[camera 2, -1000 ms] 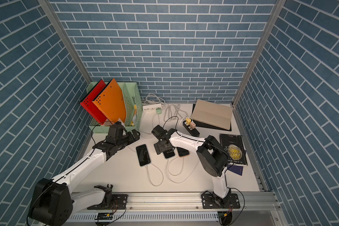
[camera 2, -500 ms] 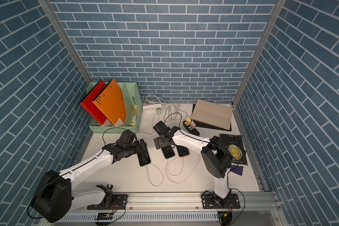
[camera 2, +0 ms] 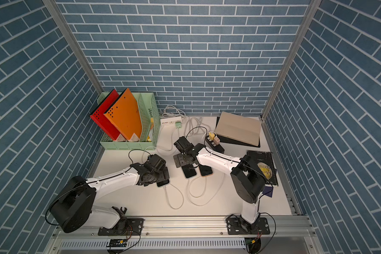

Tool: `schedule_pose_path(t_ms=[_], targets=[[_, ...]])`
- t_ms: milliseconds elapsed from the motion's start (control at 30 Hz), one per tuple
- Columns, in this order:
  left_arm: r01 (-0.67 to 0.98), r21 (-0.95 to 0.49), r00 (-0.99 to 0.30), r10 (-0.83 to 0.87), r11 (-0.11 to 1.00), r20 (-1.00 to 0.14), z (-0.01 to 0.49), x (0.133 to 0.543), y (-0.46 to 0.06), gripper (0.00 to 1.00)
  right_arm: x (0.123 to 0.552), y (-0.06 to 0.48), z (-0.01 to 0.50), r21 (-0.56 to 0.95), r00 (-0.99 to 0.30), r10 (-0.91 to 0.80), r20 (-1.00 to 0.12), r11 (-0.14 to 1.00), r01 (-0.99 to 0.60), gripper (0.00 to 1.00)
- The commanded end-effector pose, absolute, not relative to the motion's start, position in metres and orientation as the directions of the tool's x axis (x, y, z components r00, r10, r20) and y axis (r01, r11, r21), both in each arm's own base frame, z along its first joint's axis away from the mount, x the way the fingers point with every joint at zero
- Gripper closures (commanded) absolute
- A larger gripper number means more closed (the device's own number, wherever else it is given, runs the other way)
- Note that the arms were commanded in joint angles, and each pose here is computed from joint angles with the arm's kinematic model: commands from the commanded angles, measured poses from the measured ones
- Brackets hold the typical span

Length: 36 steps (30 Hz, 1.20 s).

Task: Unplug the charging cable from the phone
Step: Pick up the phone at the center of the board.

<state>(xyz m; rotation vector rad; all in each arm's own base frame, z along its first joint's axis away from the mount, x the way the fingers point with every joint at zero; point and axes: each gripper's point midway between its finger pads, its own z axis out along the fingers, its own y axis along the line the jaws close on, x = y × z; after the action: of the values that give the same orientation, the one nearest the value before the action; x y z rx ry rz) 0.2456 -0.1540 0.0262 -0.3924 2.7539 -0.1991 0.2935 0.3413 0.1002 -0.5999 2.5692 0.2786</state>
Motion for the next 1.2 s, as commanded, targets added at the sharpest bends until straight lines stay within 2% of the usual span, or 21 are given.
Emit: schedule_pose_path(t_ms=[0, 733, 1167], targets=[[-0.259, -0.167, -0.892, -0.302, 0.951, -0.336, 0.029, 0.253, -0.155, 0.0, 0.295, 0.335, 0.107, 0.087, -0.786, -0.335, -0.52, 0.894, -0.439, 0.0], [-0.262, -0.15, -0.9, -0.297, 0.953, -0.319, 0.018, 0.26, -0.162, 0.0, 0.292, 0.34, 0.107, 0.102, -0.774, -0.356, -0.524, 0.876, -0.471, 0.0], [-0.282, -0.107, -0.912, -0.301, 0.953, -0.279, 0.004, 0.254, -0.156, 0.1, 0.293, 0.334, 0.114, 0.095, -0.762, -0.342, -0.55, 0.881, -0.464, 0.01]])
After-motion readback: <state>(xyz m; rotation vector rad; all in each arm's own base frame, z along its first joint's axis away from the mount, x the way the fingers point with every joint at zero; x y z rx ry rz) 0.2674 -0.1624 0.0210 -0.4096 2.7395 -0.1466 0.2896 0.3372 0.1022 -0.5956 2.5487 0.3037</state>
